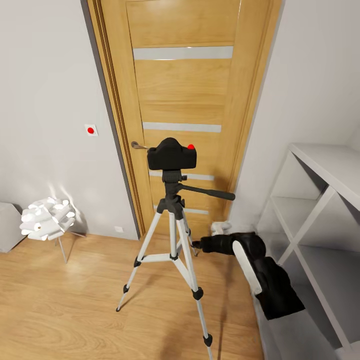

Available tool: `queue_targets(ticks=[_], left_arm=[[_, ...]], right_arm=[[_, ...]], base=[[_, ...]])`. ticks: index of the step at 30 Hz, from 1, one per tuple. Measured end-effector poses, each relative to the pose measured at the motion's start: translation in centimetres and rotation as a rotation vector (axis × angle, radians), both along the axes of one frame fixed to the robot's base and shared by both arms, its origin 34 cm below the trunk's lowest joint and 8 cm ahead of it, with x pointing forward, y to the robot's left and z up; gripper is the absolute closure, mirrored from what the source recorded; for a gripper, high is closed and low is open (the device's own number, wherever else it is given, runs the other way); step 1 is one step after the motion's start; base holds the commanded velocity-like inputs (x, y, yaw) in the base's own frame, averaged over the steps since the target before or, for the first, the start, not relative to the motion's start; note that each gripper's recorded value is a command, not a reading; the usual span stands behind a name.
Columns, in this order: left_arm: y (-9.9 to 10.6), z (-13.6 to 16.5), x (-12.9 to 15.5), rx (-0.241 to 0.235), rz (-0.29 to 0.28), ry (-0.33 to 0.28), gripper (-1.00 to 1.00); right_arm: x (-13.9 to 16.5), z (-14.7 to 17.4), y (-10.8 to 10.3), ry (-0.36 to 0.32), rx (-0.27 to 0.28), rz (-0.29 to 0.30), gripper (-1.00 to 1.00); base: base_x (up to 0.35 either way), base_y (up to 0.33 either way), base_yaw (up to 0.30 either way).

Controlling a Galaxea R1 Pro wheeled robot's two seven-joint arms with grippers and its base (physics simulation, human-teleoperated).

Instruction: Attach the digital camera to the camera tripod in the bedroom.

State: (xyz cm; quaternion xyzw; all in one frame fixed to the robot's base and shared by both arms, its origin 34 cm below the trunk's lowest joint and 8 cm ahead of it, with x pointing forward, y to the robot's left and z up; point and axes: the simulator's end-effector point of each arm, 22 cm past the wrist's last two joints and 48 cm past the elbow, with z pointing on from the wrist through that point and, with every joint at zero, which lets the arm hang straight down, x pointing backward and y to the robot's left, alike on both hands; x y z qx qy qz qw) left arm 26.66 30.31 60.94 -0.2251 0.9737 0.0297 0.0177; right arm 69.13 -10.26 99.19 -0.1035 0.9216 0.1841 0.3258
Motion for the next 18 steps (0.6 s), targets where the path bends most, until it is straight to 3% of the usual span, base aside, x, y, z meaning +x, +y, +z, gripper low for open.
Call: queue_targets(ticks=[8,9,13,15,18], left_arm=[[0.0,0.0,0.0,0.0,0.0,0.0,-1.0],[0.0,0.0,0.0,0.0,0.001,0.0,-1.0],[0.0,0.0,0.0,0.0,0.001,0.001,-1.0],[0.0,0.0,-0.1,0.0,0.001,0.001,-1.0],[0.0,0.0,-0.1,0.0,0.002,0.002,-1.0]], right_arm=[[-9.4,-11.6,-6.1,0.241,-0.111,-0.035,-1.0],[-13.4,-15.9,-8.0,0.356,-0.15,-0.047,-1.0],[-19.5,-21.7,-10.3,0.542,-0.196,-0.063,-1.0],[-22.8,-25.2,-12.0,0.614,-0.235,-0.082,-1.0],[-26.7,-29.2,-14.4,0.665,-0.293,-0.099,-1.0]], base=[[0.0,0.0,0.0],[0.0,0.0,0.0],[0.0,0.0,0.0],[0.0,0.0,0.0],[0.0,0.0,0.0]])
